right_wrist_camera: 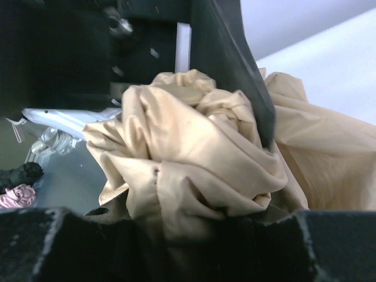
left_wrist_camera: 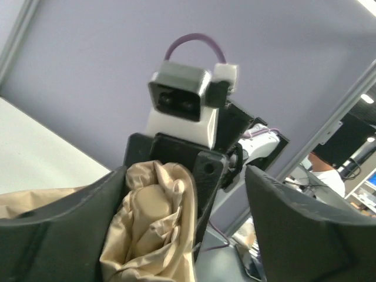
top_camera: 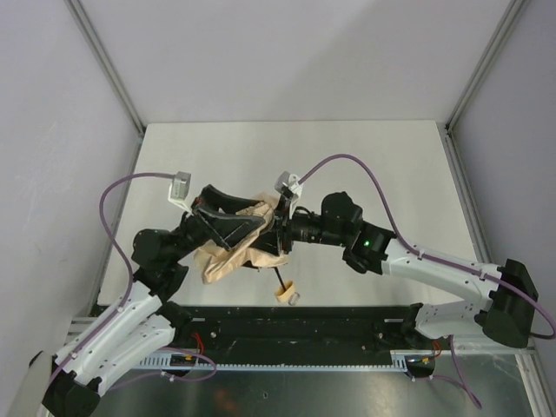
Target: Put away the umbrella
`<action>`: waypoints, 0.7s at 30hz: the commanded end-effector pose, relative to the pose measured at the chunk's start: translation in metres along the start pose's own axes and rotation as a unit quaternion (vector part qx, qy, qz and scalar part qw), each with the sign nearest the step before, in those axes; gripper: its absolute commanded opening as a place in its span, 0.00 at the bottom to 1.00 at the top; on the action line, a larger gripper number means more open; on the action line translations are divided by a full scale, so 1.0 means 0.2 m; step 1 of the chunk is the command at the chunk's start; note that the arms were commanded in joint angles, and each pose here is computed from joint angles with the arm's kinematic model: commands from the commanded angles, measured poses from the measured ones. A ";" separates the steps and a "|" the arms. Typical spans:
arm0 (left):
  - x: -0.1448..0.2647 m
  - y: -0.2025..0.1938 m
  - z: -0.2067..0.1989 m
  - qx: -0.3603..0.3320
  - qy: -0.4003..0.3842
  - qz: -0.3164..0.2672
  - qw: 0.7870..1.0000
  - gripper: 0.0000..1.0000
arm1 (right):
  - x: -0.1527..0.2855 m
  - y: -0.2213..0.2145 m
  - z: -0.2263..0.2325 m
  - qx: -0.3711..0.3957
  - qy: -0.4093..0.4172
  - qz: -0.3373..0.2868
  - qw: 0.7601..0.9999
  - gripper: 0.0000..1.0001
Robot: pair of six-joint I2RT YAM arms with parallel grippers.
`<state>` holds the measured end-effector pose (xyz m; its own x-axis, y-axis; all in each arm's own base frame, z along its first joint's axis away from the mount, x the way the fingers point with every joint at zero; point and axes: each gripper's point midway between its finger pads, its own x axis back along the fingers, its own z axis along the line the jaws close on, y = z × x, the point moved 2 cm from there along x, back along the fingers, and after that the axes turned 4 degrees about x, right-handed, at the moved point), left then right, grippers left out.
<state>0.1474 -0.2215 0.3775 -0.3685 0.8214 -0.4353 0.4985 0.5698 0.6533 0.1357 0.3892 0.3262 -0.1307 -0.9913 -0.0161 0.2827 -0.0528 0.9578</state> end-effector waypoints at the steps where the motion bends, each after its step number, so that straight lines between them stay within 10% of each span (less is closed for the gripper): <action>1: -0.01 0.17 -0.22 -0.021 -0.049 -0.032 0.998 0.93 | 0.12 -0.05 -0.07 -0.022 -0.041 0.021 0.999 0.00; 11: 0.13 0.23 -0.02 -0.151 0.129 0.005 0.980 0.93 | 0.51 0.05 -0.38 -0.045 -0.257 -0.011 0.965 0.00; 21: -0.04 -0.10 0.14 -0.144 0.119 0.124 0.975 0.99 | 0.62 0.22 -0.33 -0.055 -0.220 -0.054 0.972 0.00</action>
<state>0.1561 -0.2109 0.3752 -0.4770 0.8533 -0.2106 0.3603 0.4084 0.8387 0.2038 0.2565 0.3075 -0.5961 -0.7894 0.1469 0.3841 -0.1198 0.9155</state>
